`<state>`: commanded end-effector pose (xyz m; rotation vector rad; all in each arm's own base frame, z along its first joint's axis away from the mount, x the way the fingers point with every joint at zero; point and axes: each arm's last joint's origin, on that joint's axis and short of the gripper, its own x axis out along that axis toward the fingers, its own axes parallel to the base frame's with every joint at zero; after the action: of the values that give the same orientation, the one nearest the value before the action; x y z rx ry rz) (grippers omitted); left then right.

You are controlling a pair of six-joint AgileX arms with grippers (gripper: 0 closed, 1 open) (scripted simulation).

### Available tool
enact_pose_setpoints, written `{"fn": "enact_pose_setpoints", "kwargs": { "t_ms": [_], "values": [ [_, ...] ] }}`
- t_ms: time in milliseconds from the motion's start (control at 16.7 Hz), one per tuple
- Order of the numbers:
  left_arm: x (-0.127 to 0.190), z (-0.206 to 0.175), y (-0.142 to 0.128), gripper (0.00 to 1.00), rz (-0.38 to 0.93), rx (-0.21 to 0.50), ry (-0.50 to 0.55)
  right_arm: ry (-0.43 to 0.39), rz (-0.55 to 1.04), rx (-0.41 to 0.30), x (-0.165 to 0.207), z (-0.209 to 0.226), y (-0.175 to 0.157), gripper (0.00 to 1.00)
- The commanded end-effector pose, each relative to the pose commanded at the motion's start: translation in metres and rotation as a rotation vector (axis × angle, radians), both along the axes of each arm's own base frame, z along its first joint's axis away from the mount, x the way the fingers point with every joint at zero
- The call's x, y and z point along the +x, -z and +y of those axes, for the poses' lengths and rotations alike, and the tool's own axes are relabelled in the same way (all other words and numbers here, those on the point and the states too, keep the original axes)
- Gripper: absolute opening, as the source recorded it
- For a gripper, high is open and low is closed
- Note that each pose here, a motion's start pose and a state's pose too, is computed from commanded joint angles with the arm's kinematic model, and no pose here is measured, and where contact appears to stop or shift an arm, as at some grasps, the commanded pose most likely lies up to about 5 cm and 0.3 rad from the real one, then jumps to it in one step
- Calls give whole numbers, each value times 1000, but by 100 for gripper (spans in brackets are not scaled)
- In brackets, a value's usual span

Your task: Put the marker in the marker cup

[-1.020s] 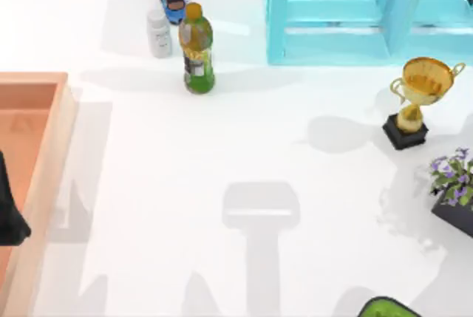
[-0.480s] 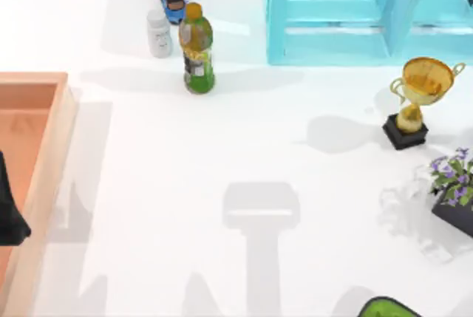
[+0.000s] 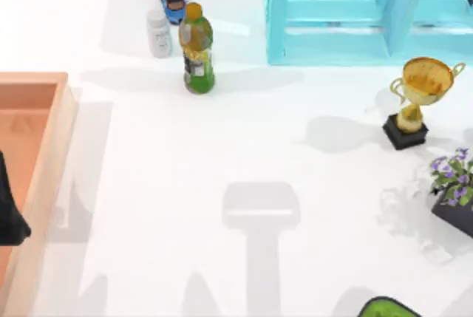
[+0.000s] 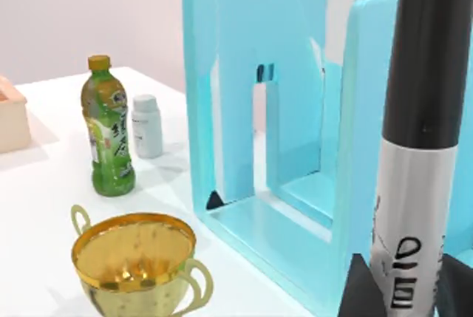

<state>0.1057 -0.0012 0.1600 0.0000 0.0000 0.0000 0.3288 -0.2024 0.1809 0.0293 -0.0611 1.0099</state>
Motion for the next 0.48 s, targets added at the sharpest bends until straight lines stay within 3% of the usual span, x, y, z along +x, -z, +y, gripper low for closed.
{"fn": "enact_pose_setpoints", "kwargs": {
  "t_ms": [120, 480],
  "values": [
    [0, 0, 0, 100, 0, 0, 0, 0, 0, 0, 0, 0, 0, 0],
    [0, 0, 0, 100, 0, 0, 0, 0, 0, 0, 0, 0, 0, 45]
  ]
}}
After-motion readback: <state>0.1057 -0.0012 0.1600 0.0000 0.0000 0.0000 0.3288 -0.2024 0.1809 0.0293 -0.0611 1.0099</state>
